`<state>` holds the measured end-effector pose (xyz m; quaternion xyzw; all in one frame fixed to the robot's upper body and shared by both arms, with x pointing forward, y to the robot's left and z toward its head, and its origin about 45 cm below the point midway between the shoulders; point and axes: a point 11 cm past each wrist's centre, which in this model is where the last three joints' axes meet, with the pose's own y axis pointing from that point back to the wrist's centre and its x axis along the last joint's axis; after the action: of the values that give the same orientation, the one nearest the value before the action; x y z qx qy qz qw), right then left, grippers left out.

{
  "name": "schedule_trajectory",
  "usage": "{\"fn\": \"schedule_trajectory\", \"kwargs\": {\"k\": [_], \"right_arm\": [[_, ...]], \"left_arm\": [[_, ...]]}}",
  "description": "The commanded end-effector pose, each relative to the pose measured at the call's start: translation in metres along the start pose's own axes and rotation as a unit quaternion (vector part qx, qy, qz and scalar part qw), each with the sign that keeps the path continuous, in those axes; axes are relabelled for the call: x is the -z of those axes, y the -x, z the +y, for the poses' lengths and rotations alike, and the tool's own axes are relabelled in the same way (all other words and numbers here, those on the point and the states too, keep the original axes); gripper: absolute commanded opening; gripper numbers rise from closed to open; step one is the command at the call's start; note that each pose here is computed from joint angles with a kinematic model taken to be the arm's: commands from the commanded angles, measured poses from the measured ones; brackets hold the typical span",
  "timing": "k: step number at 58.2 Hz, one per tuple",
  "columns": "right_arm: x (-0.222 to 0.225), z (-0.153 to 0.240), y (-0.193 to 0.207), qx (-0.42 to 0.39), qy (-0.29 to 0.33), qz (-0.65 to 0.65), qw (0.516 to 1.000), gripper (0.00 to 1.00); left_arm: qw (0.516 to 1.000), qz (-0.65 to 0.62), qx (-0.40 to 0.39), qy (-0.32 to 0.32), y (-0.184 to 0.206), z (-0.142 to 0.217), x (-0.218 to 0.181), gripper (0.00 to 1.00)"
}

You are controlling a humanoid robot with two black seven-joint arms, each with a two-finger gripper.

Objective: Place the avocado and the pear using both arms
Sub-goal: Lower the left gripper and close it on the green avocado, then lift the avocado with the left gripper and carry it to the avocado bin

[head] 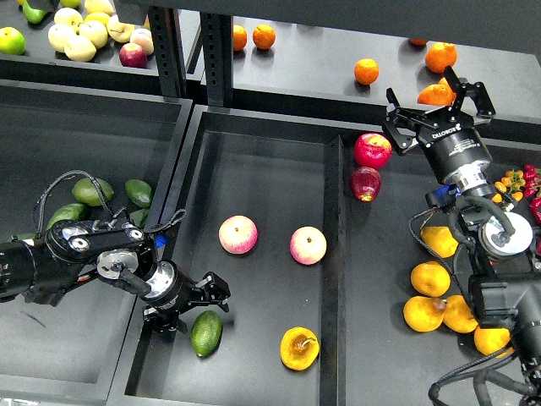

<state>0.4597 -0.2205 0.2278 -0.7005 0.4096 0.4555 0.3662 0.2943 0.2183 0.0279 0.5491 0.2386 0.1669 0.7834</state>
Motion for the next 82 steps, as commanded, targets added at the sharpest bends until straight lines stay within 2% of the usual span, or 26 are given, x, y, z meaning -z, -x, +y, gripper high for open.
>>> {"fn": "schedule_trajectory", "kwargs": {"k": [1, 26, 42, 50, 51, 55, 60, 68, 82], "right_arm": [[0.000, 0.000, 0.000, 0.000, 0.000, 0.000, 1.000, 0.99], [0.000, 0.000, 0.000, -0.001, 0.000, 0.000, 1.000, 0.99], [0.000, 0.001, -0.002, -0.001, 0.000, -0.001, 1.000, 0.99], [-0.001, 0.003, -0.004, -0.003, 0.000, -0.002, 1.000, 0.99], [-0.001, 0.004, -0.005, -0.005, 0.000, -0.002, 1.000, 0.99], [-0.001, 0.004, -0.005, -0.004, 0.000, -0.002, 1.000, 0.99], [-0.001, 0.004, -0.006, -0.006, 0.000, -0.002, 1.000, 0.99], [-0.001, 0.005, -0.006, -0.006, -0.001, -0.003, 1.000, 0.99], [-0.003, 0.009, -0.011, -0.012, 0.000, -0.005, 1.000, 0.99]], "left_arm": [[1.000, 0.000, 0.004, -0.006, 0.005, -0.008, 0.003, 0.96], [1.000, -0.002, 0.007, -0.007, 0.010, -0.015, -0.002, 0.96], [1.000, -0.004, 0.012, -0.011, 0.015, -0.019, 0.001, 0.90], [1.000, -0.004, 0.012, -0.012, 0.015, -0.019, 0.001, 0.80], [1.000, -0.004, 0.012, -0.012, 0.015, -0.019, 0.001, 0.74], [1.000, -0.003, 0.013, -0.012, 0.015, -0.020, 0.002, 0.64], [1.000, -0.002, 0.015, -0.013, 0.017, -0.021, 0.004, 0.56], [1.000, -0.004, 0.008, -0.018, 0.014, -0.022, 0.008, 0.51], [1.000, -0.010, 0.000, -0.013, 0.009, -0.017, 0.000, 0.49]]}}
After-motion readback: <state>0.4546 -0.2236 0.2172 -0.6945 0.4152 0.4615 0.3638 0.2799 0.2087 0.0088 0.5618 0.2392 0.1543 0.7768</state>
